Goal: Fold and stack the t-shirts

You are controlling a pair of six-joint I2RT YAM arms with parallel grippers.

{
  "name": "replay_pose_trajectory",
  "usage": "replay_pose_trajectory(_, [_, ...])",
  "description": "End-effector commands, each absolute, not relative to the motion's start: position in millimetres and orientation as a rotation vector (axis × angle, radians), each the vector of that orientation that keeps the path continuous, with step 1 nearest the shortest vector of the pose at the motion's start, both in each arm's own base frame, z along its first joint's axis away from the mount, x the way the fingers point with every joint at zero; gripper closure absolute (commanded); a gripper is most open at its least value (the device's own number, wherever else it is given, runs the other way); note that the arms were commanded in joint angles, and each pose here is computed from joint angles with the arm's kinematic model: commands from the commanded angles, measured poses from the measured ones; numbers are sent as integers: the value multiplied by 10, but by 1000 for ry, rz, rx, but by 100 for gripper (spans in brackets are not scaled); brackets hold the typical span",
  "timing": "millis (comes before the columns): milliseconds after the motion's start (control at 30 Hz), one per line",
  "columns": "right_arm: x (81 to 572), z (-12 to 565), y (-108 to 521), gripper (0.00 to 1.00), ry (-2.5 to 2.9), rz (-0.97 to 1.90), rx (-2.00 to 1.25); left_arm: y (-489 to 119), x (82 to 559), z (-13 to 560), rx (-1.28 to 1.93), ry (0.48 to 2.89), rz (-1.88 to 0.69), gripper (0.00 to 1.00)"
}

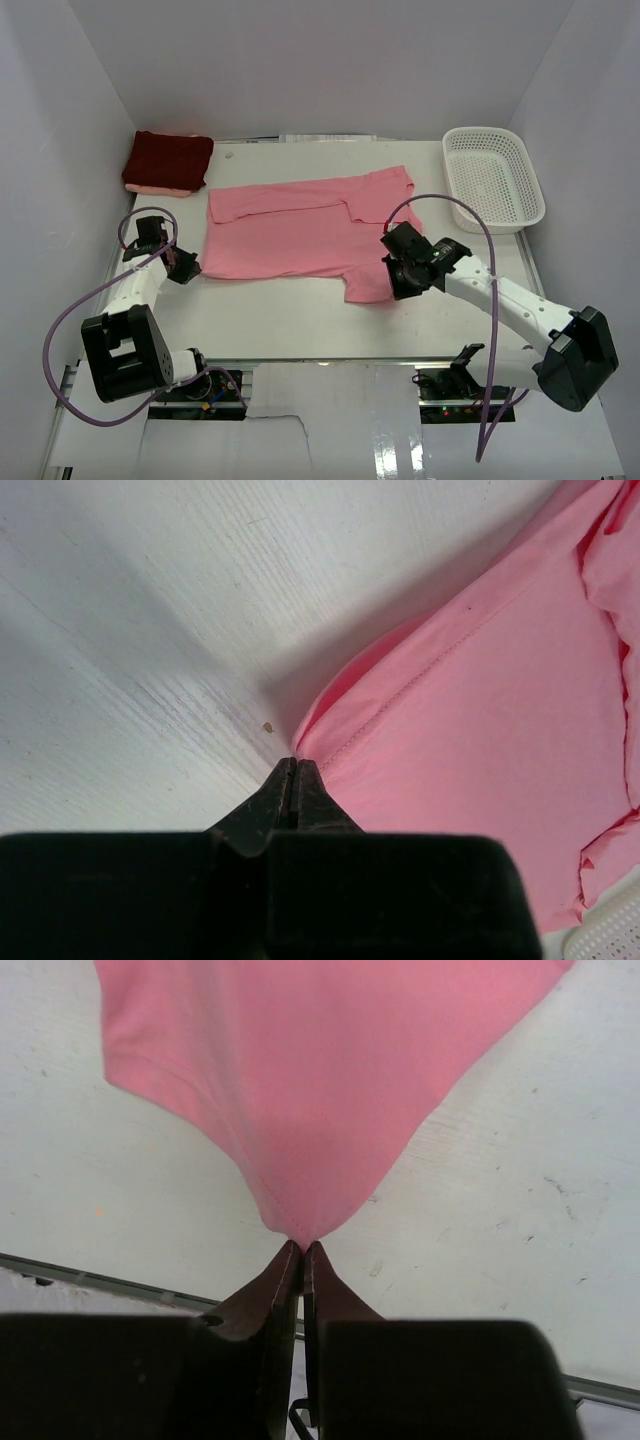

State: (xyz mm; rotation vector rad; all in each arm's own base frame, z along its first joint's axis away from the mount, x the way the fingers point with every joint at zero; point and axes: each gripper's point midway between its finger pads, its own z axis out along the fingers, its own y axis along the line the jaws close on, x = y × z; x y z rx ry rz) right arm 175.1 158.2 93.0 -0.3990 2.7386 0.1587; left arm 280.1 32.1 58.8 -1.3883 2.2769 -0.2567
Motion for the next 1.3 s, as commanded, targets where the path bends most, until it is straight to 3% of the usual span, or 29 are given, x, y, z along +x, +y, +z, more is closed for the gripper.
replay_pose_trajectory(0, [1935, 1262, 1535, 92, 2654, 179, -382, 366, 2875, 715, -1350, 2246, -247, 98])
replay_pose_trajectory(600, [2752, 1685, 1424, 92, 2570, 149, -332, 449, 3086, 762, -1336, 2243, -227, 98])
replay_pose_trajectory(1267, [3274, 1834, 1370, 92, 2543, 128, -311, 472, 3374, 804, -1344, 2242, -262, 98])
